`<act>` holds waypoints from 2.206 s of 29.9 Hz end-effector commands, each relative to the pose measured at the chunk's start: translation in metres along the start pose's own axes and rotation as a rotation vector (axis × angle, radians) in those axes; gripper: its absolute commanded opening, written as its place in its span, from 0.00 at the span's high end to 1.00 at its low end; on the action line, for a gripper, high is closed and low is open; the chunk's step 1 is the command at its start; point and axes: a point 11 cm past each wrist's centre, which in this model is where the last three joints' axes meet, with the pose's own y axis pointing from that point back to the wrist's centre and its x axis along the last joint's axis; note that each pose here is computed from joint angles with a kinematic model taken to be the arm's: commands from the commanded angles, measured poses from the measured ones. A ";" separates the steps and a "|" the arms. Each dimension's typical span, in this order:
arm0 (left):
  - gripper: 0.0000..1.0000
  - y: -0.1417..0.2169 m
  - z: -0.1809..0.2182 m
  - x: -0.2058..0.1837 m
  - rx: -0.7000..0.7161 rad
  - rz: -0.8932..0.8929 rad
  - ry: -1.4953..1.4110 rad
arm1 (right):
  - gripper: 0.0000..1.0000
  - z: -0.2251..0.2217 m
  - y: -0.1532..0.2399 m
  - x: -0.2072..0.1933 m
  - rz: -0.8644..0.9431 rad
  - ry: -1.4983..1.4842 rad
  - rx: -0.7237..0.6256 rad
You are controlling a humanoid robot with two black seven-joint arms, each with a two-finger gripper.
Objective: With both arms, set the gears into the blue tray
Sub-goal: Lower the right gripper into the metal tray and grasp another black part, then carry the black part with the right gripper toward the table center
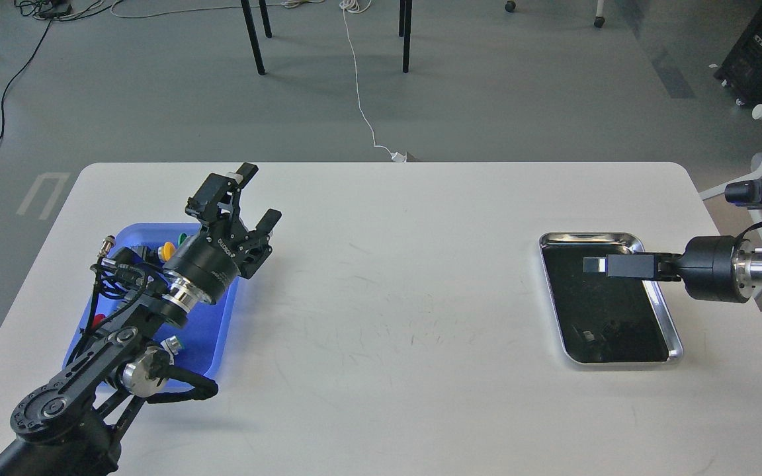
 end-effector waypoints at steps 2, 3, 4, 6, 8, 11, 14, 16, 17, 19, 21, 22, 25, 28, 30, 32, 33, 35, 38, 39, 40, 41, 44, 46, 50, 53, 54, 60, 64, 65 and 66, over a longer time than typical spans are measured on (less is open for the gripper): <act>0.02 0.000 0.001 0.000 -0.001 -0.003 0.000 | 0.01 0.010 0.001 -0.007 -0.144 0.184 -0.105; 0.02 0.000 0.001 0.000 -0.001 -0.003 0.000 | 0.01 0.009 -0.001 -0.006 -0.159 0.205 -0.110; 0.02 0.000 0.001 0.000 -0.001 -0.003 0.000 | 0.01 0.006 -0.005 -0.005 -0.167 0.219 -0.104; 0.02 0.001 0.000 -0.001 -0.001 -0.003 0.003 | 0.01 0.002 -0.013 -0.004 -0.181 0.236 -0.096; 0.02 0.001 -0.001 -0.001 0.002 -0.002 0.003 | 0.02 0.003 -0.019 -0.007 -0.202 0.239 -0.099; 0.02 0.002 -0.002 -0.001 0.003 -0.003 0.005 | 0.06 0.003 -0.031 -0.018 -0.261 0.259 -0.101; 0.02 0.003 -0.001 0.002 0.004 0.000 0.000 | 0.08 -0.002 -0.045 -0.016 -0.268 0.313 -0.091; 0.02 0.006 -0.002 0.003 0.008 0.005 0.001 | 0.09 0.000 -0.052 -0.013 -0.255 0.341 -0.100; 0.02 0.007 -0.002 0.004 0.007 0.009 0.003 | 0.10 0.002 -0.054 -0.010 -0.250 0.351 -0.107; 0.02 0.009 -0.003 0.006 0.008 0.017 0.004 | 0.13 0.004 -0.058 -0.005 -0.249 0.370 -0.119; 0.02 0.010 -0.003 0.006 0.010 0.018 0.003 | 0.15 0.000 -0.062 -0.004 -0.258 0.385 -0.115; 0.02 0.012 -0.005 0.006 0.013 0.019 0.006 | 0.17 -0.001 -0.062 -0.003 -0.263 0.391 -0.115; 0.02 0.012 -0.005 0.007 0.014 0.021 0.005 | 0.19 0.001 -0.062 -0.006 -0.273 0.392 -0.118; 0.02 0.013 -0.006 0.007 0.017 0.022 0.007 | 0.25 0.003 -0.060 -0.010 -0.287 0.392 -0.123; 0.02 0.013 -0.007 0.006 0.018 0.023 0.009 | 0.29 0.005 -0.059 -0.011 -0.290 0.390 -0.128; 0.02 0.013 -0.007 0.006 0.018 0.020 0.010 | 0.31 0.007 -0.057 -0.012 -0.290 0.388 -0.132; 0.02 0.013 -0.007 0.006 0.019 0.021 0.011 | 0.31 0.008 -0.055 -0.012 -0.289 0.384 -0.135; 0.02 0.013 -0.007 0.006 0.019 0.022 0.009 | 0.31 0.009 -0.054 -0.013 -0.287 0.384 -0.135; 0.02 0.013 -0.007 0.006 0.019 0.020 0.010 | 0.36 0.009 -0.054 -0.013 -0.285 0.385 -0.135; 0.02 0.013 -0.007 0.006 0.019 0.020 0.010 | 0.38 0.009 -0.055 -0.012 -0.285 0.385 -0.135; 0.02 0.013 -0.007 0.006 0.018 0.020 0.010 | 0.40 0.009 -0.055 -0.012 -0.285 0.385 -0.135; 0.02 0.013 -0.007 0.006 0.019 0.020 0.010 | 0.43 0.008 -0.055 -0.013 -0.285 0.386 -0.134; 0.02 0.013 -0.007 0.006 0.018 0.021 0.008 | 0.45 0.009 -0.054 -0.013 -0.287 0.385 -0.135; 0.02 0.013 -0.006 0.006 0.018 0.020 0.008 | 0.48 0.009 -0.054 -0.013 -0.287 0.385 -0.135; 0.02 0.013 -0.007 0.006 0.019 0.020 0.010 | 0.53 0.009 -0.055 -0.016 -0.294 0.385 -0.134; 0.02 0.013 -0.006 0.006 0.018 0.020 0.008 | 0.61 0.010 -0.055 -0.018 -0.303 0.386 -0.135; 0.02 0.013 -0.006 0.006 0.017 0.021 0.007 | 0.67 0.010 -0.055 -0.017 -0.300 0.387 -0.135; 0.02 0.013 -0.005 0.006 0.016 0.017 0.007 | 0.78 0.008 -0.055 -0.018 -0.302 0.388 -0.128; 0.02 0.012 -0.004 0.005 0.014 0.014 0.007 | 0.83 0.006 -0.056 -0.018 -0.303 0.390 -0.122; 0.02 0.012 -0.004 0.005 0.014 0.014 0.006 | 0.83 0.006 -0.056 -0.018 -0.302 0.390 -0.122; 0.02 0.012 -0.004 0.005 0.013 0.015 0.006 | 0.83 0.006 -0.055 -0.016 -0.299 0.391 -0.124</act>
